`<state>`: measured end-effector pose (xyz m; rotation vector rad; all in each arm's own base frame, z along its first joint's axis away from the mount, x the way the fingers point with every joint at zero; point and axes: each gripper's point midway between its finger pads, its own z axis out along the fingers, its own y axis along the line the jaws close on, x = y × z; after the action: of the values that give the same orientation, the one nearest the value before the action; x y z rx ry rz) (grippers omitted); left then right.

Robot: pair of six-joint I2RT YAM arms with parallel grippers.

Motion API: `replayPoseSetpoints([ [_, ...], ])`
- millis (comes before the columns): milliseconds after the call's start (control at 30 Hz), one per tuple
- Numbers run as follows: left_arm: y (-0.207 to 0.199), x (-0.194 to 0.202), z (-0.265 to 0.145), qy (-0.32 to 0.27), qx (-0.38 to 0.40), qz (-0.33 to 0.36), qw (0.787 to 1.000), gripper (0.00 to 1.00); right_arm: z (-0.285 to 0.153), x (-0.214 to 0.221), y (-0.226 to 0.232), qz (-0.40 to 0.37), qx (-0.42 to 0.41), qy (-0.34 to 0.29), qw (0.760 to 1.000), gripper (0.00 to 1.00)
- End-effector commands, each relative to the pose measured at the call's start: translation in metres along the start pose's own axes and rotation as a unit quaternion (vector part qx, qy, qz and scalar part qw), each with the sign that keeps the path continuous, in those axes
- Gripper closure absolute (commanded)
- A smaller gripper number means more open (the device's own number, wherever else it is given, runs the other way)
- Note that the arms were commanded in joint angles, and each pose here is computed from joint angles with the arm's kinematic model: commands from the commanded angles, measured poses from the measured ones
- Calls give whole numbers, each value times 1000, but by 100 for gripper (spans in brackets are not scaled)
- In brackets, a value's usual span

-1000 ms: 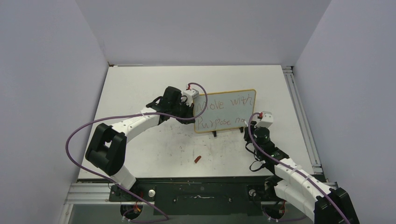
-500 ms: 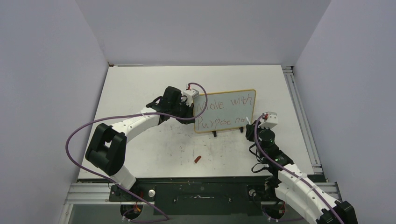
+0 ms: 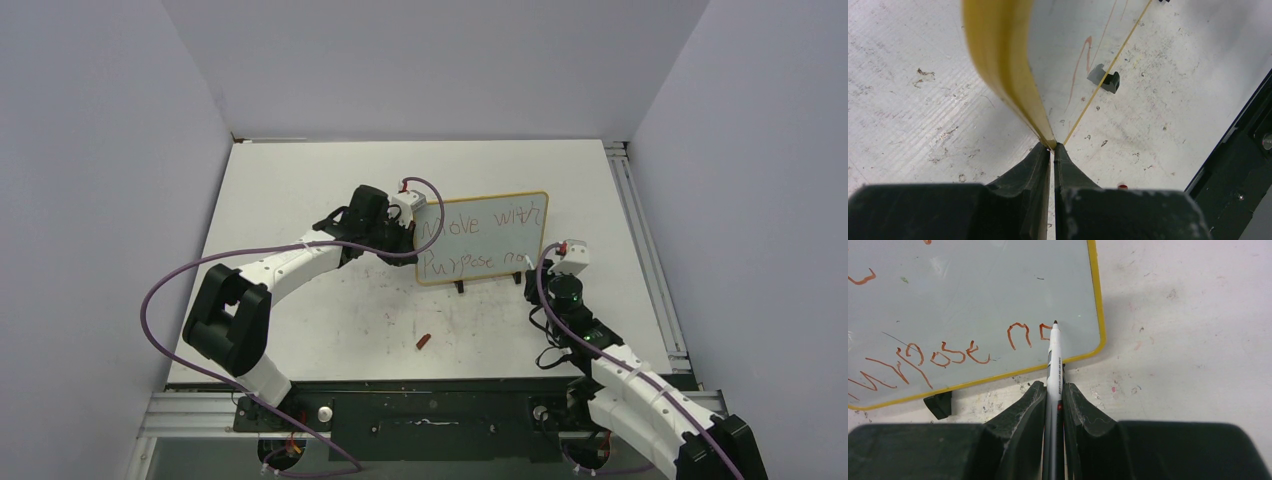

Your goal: Write a sentence on the whiteboard

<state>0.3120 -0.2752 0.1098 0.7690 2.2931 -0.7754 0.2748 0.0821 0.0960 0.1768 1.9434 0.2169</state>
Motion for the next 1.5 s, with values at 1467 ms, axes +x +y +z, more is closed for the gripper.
replayPoseSetpoints([
  [1467,-9,-42,-18,-57,9,25,998,100,9,-18,-6,10,27,-21,999,95],
])
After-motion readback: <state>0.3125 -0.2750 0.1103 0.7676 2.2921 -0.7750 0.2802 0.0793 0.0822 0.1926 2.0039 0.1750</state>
